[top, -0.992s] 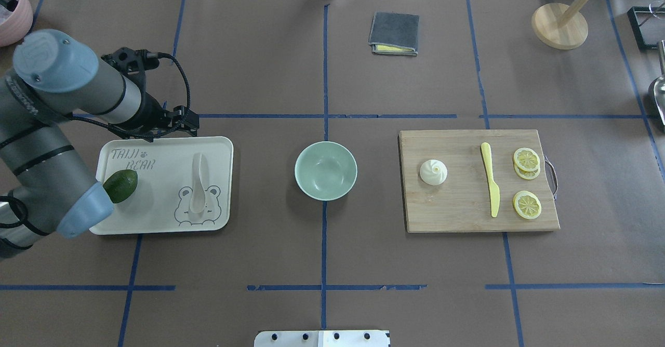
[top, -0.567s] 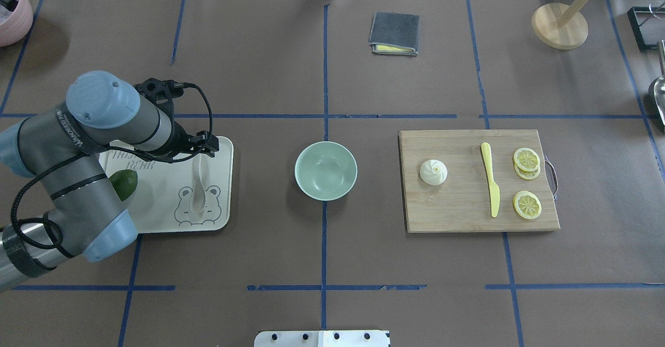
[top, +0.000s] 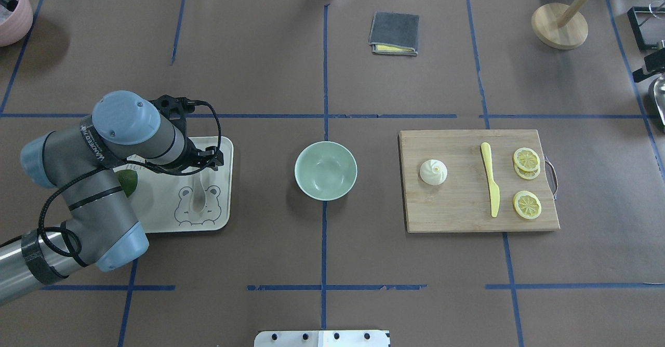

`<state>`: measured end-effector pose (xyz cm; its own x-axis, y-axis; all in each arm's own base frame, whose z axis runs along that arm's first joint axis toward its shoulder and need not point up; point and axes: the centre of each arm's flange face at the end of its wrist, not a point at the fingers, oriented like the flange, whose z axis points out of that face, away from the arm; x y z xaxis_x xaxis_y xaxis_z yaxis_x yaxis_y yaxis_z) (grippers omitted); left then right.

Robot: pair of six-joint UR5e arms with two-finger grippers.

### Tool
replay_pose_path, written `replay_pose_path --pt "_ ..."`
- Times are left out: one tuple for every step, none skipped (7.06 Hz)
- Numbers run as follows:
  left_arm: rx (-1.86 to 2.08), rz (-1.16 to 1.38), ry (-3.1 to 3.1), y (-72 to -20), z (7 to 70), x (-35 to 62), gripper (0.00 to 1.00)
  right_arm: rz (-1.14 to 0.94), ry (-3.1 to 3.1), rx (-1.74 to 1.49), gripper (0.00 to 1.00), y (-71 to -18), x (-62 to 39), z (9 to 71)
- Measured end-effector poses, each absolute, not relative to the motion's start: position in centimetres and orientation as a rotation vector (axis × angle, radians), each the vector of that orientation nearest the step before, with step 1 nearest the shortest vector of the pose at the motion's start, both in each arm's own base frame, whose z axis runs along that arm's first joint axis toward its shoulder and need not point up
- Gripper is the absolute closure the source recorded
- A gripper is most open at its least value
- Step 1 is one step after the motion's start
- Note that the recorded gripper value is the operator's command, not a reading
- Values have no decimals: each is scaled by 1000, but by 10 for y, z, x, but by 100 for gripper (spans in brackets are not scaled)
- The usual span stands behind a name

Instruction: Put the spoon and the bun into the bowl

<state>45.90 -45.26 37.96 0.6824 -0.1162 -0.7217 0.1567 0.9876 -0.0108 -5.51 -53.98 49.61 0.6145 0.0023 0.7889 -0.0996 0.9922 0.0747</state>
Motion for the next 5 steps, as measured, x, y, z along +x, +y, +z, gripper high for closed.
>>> replay_pose_path --pt "51 -151 802 -451 382 460 20 78 -923 107 0 -536 -71 476" --pt "50 -149 799 -450 384 460 25 92 -934 100 0 -536 -82 461" --pt "48 -149 798 -450 385 460 38 99 -940 95 0 -536 -91 453" --pt "47 -150 797 -449 385 460 57 104 -943 92 0 -537 -96 448" --pt "46 -152 798 -449 385 461 73 103 -945 88 0 -537 -100 445"
